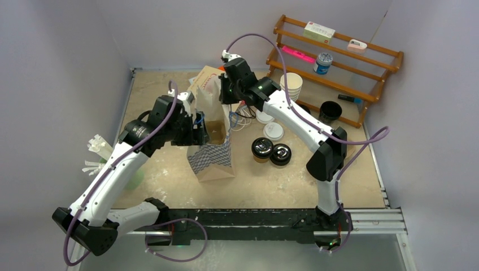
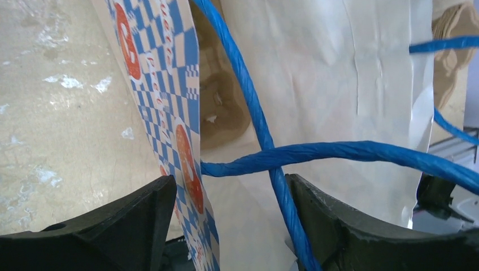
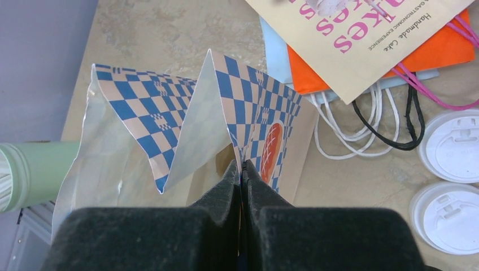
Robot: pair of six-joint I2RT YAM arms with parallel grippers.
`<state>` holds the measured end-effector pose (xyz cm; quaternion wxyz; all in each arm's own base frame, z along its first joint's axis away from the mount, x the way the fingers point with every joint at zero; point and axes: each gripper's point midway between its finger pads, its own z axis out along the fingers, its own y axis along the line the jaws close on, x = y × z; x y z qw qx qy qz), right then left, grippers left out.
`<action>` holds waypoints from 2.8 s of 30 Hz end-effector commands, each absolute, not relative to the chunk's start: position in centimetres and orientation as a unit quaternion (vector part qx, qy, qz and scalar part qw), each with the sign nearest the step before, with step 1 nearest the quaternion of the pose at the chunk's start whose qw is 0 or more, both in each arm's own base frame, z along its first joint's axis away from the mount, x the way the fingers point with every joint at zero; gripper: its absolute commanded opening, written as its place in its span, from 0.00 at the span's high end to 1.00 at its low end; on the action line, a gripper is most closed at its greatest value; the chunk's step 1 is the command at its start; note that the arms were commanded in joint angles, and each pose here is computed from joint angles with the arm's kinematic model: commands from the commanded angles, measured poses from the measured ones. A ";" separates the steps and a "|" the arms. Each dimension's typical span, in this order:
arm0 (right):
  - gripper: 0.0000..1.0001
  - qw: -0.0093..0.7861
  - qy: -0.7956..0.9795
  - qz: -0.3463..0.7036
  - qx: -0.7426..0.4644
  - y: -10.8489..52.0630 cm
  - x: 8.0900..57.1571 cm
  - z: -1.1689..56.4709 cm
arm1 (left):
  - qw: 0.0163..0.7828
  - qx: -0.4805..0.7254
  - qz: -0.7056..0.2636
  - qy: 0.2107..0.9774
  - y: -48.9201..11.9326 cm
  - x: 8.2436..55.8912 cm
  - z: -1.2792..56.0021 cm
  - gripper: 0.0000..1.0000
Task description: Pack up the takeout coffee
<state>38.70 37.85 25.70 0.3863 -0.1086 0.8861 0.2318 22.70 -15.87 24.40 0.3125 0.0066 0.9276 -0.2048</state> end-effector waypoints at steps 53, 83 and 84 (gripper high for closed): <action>0.13 0.470 0.843 0.244 -0.096 35.6 38.1 31.9 | 0.492 -0.046 -0.094 0.864 -11.1 33.9 35.2 0.11; 0.01 0.397 0.899 0.144 -0.119 22.7 26.6 21.1 | 0.439 -0.101 -0.147 0.880 -4.8 34.0 27.4 0.13; 0.01 0.386 0.905 0.132 -0.120 22.5 26.7 20.1 | 0.435 -0.099 -0.151 0.882 -5.0 33.9 27.1 0.13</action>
